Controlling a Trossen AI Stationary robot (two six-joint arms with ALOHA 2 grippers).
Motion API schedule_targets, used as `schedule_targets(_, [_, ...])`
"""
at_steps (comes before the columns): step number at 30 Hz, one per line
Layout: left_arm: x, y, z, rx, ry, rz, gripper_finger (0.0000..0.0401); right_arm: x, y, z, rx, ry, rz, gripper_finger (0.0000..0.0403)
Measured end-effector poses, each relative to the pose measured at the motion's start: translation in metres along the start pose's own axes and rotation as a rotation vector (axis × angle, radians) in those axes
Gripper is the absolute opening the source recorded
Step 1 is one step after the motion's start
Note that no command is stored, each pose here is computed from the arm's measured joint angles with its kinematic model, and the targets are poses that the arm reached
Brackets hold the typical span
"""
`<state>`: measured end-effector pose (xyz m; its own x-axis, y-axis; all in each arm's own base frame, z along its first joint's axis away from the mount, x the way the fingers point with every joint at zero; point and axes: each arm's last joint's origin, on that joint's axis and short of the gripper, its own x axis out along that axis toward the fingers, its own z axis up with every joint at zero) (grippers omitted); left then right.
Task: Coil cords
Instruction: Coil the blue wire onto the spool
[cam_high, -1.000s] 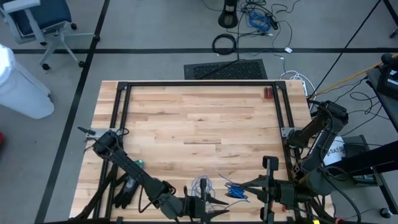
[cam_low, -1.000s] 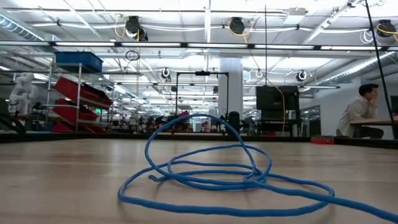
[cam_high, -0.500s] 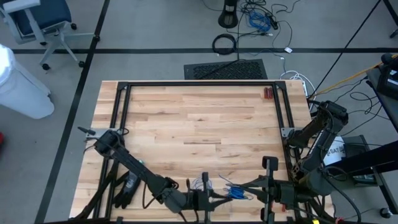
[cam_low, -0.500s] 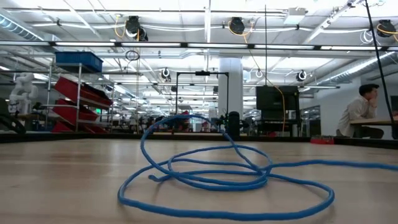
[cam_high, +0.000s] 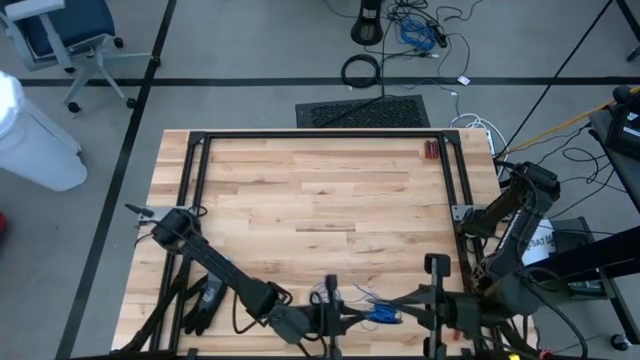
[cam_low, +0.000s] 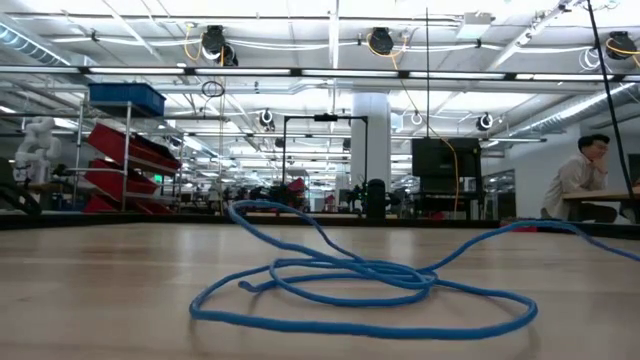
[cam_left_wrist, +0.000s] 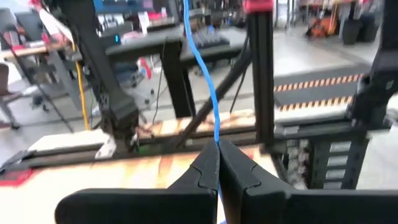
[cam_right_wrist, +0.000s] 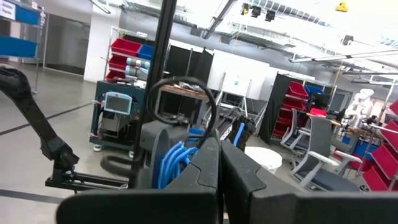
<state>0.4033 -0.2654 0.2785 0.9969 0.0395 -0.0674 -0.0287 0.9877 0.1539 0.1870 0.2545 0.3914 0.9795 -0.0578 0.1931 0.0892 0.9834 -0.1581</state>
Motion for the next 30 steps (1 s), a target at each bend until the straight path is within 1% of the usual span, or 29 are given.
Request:
schedule_targets(4, [-0.004, 0.004, -0.001, 0.01, 0.07, 0.029, 0.0002, -0.006, 0.002, 0.004, 0.002, -0.018, 0.013, 0.0])
schedule_targets(8, [-0.013, 0.01, 0.006, 0.024, 0.123, 0.066, 0.0002, -0.012, 0.004, 0.007, -0.007, -0.02, 0.014, 0.0])
schedule_targets(12, [-0.032, 0.013, 0.017, 0.053, 0.192, 0.082, 0.0002, -0.016, 0.005, 0.008, -0.019, -0.002, -0.016, 0.0])
schedule_targets(20, [-0.066, 0.02, 0.018, 0.06, 0.372, 0.115, 0.0002, -0.019, 0.005, 0.01, -0.021, 0.002, -0.026, 0.0])
schedule_targets(23, [-0.074, 0.019, 0.018, 0.073, 0.397, 0.13, 0.0002, -0.019, 0.005, 0.01, -0.022, 0.003, -0.027, 0.0])
schedule_targets(27, [-0.081, 0.017, 0.022, 0.083, 0.385, 0.144, 0.0002, -0.019, 0.005, 0.01, -0.025, 0.005, -0.028, 0.0])
schedule_targets(30, [-0.087, 0.018, 0.026, 0.096, 0.376, 0.167, 0.0002, -0.019, 0.005, 0.009, -0.032, 0.029, -0.057, 0.0])
